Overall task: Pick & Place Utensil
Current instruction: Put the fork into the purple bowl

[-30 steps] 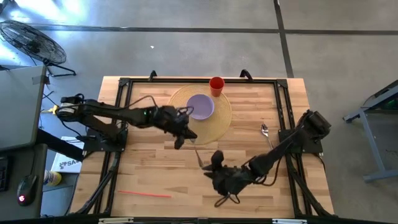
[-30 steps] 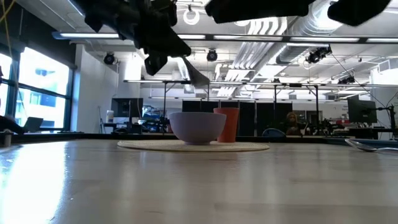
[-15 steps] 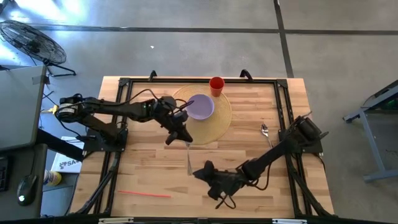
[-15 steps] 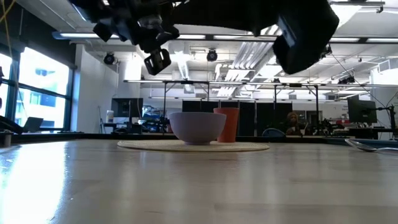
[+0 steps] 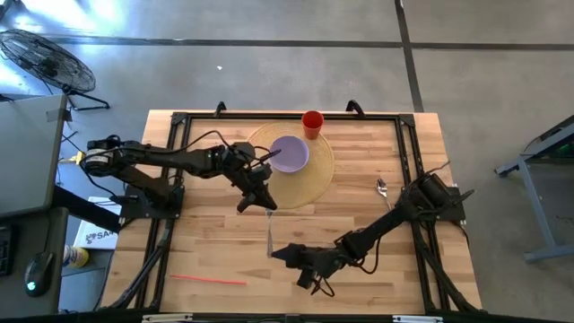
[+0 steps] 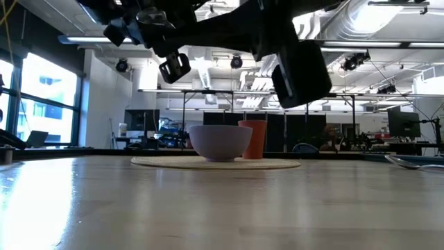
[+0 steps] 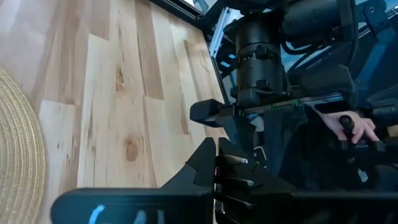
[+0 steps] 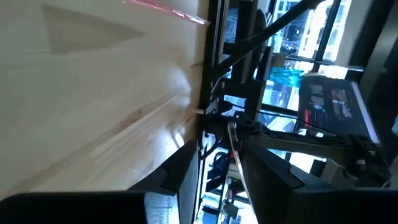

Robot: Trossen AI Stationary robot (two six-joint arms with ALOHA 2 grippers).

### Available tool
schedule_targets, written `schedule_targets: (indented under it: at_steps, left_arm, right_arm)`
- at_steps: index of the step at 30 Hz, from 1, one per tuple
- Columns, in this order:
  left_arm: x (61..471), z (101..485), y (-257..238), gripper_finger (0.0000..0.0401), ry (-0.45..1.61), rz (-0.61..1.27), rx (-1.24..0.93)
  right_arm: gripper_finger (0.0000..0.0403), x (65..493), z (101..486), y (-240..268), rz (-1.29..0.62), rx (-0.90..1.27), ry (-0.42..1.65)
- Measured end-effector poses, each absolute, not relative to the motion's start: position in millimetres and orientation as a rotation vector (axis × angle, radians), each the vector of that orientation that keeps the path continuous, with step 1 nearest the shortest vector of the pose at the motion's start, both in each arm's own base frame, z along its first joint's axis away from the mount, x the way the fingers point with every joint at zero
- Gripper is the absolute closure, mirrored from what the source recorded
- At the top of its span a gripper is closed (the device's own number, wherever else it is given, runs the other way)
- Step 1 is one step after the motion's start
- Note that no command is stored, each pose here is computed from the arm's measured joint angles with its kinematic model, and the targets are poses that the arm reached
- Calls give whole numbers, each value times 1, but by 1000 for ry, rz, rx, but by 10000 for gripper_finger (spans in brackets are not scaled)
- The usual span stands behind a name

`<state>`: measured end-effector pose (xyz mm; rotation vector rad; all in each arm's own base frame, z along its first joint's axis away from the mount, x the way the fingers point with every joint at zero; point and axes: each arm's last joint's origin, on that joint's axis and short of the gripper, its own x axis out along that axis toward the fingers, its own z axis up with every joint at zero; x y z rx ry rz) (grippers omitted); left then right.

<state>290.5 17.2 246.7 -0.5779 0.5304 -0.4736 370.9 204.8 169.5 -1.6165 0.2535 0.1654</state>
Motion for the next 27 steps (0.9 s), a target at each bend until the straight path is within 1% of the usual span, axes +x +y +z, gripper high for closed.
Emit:
schedule_targets:
  at_steps: [7,16,19,24,26,27]
  left_arm:
    - [291,247,14,400,528,-453,-569]
    - [292,247,15,400,523,-432,-571]
    - [292,247,15,400,523,-424,-576]
    - [292,246,16,400,524,-387,-579]
    - [292,245,17,398,528,-362,-584]
    - [293,245,17,394,525,-350,-585]
  right_arm:
    - [289,377,168,200,192,-1656,189]
    - [293,385,169,185,163,-1651,216]
    - [314,385,169,184,158,-1648,223]
    - [378,385,170,184,147,-1577,224]
    - [391,385,171,184,144,-1591,220]
    - [390,385,172,184,140,-1595,218]
